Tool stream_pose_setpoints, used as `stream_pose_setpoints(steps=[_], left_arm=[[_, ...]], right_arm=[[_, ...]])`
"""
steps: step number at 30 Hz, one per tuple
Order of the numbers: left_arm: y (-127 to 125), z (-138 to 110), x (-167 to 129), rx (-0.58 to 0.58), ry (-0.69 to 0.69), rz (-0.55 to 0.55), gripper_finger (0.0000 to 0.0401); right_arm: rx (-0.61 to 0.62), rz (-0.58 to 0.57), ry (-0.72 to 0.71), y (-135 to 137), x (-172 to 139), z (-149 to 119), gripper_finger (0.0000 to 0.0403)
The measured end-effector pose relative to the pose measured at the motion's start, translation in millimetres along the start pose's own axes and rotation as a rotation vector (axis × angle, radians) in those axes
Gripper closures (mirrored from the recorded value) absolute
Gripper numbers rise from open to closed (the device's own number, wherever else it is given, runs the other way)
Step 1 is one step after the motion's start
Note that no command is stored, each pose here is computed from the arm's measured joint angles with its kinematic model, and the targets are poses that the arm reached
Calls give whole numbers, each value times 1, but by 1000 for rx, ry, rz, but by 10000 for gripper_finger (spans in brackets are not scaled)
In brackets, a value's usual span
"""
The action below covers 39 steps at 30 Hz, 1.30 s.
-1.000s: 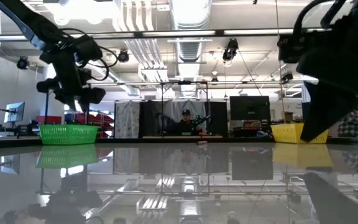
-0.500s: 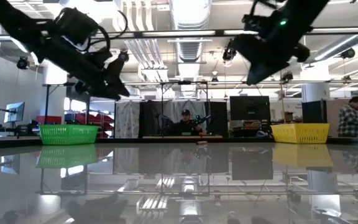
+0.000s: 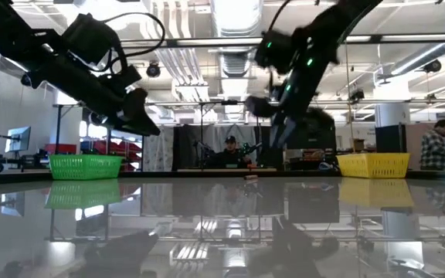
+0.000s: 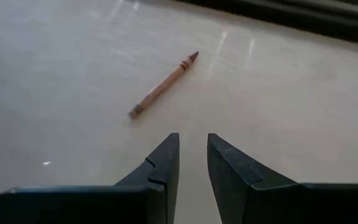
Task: Sort crayons
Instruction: Put the brown crayon into the yellow basket
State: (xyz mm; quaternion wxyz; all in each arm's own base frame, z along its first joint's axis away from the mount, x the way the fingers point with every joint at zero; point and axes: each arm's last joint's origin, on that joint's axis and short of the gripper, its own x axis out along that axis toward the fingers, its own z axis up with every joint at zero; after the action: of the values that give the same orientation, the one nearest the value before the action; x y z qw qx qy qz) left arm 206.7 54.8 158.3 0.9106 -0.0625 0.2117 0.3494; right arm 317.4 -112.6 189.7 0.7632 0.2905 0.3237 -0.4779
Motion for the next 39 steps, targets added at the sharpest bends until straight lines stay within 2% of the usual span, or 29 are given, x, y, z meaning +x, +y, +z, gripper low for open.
stream_pose_setpoints(steps=[9,14,19,25,29,34,39], left_arm=[[0,-3,3,14,16,6,210],[0,-3,3,8,14,7,210],[0,-4,3,7,21,8,210],[1,-7,3,-4,43,14,210],[2,-10,3,9,76,22,210],[2,-12,2,12,95,25,210],[2,-14,2,6,111,30,210]], right_arm=[[8,-74,30,16,61,36,263],[-3,-123,133,29,80,53,225],[-54,-220,252,37,98,55,217],[-110,-215,311,49,119,55,232],[-171,-215,354,52,124,54,256],[-257,-208,422,51,115,52,301],[-284,-115,509,42,102,50,343]])
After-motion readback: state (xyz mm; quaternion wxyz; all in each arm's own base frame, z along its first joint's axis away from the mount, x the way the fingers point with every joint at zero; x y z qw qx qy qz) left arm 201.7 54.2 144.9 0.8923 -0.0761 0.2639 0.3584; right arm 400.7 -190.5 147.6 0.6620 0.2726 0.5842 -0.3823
